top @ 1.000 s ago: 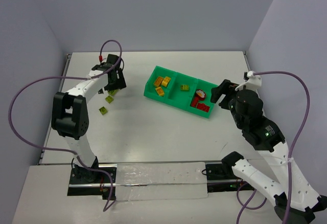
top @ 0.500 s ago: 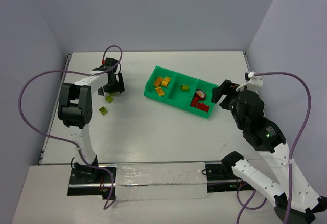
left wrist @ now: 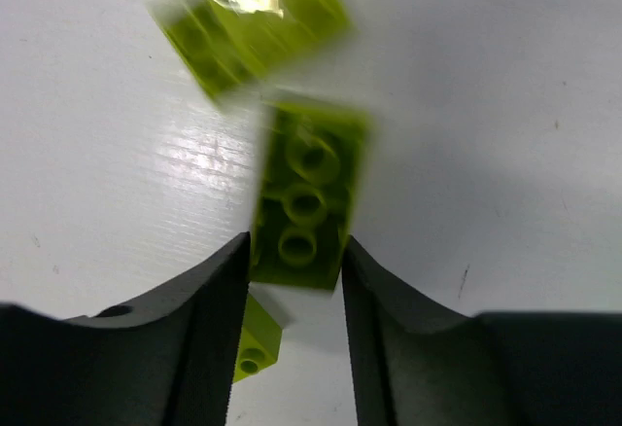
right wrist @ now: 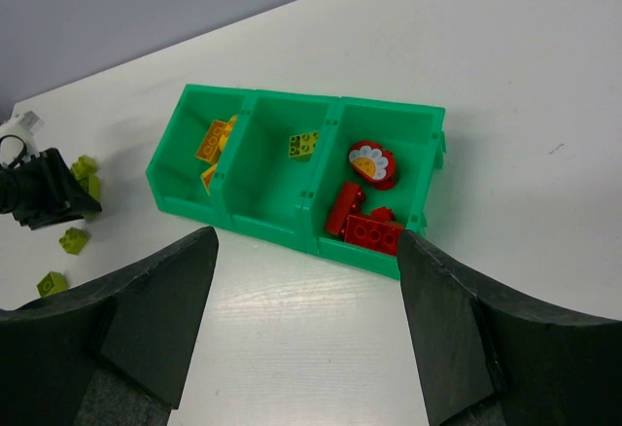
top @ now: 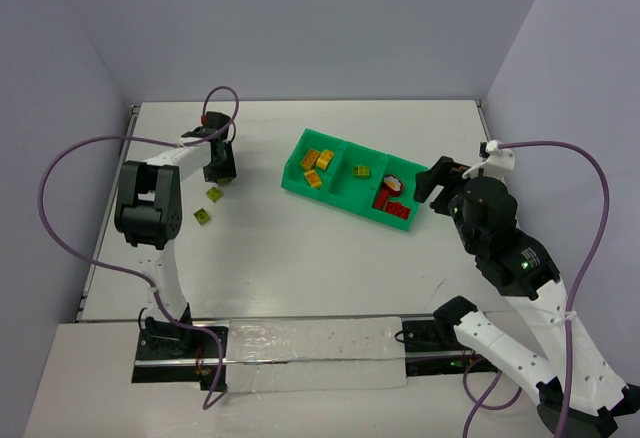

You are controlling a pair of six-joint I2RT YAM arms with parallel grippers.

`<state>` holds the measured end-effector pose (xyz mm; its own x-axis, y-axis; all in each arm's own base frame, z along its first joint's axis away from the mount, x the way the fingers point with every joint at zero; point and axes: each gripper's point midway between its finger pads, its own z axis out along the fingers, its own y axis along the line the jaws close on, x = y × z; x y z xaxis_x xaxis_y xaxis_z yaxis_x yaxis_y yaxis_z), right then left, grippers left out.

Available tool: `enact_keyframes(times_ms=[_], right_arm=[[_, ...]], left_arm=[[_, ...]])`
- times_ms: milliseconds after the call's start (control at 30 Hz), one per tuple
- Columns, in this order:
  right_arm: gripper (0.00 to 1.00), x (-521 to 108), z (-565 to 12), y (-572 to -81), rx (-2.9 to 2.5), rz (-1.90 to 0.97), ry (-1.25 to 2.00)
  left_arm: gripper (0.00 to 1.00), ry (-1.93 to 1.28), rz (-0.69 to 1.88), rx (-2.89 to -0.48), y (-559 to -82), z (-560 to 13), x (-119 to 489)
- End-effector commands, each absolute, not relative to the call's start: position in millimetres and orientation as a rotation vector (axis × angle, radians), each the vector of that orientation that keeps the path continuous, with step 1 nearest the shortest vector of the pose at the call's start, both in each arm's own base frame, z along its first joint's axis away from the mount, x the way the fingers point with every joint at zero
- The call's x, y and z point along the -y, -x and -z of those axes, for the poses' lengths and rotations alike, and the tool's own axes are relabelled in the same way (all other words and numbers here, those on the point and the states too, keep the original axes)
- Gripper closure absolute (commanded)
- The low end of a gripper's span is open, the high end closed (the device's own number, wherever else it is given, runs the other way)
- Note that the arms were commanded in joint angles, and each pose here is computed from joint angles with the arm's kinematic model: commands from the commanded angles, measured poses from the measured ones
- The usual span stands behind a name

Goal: Sort the legos into containers by color

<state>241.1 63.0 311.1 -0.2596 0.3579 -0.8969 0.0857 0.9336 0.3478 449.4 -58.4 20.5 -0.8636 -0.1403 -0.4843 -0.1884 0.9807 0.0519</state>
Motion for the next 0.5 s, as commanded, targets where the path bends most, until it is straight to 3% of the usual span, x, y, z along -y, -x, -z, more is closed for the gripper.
enact_keyframes(times_ms=[0, 33, 100, 467], right_arm=[[0.18, -61, -324, -243, -1.788, -0.279, -0.343], [0.18, -61, -324, -242, -1.788, -0.279, -0.343], [0.19, -61, -325, -242, -1.788, -0.279, -0.343], [0.19, -63, -324, -243, -1.787, -0.294, -0.340]], left_arm=[[0.67, 0.220, -0.093, -2.555, -454, -50, 71], [0.77, 0.216, -0.090, -2.546, -454, -55, 74], [0.84, 0.204, -0.088, -2.527, -454, -67, 80], [0.98, 0.020, 0.063, -2.383, -448, -157, 167]])
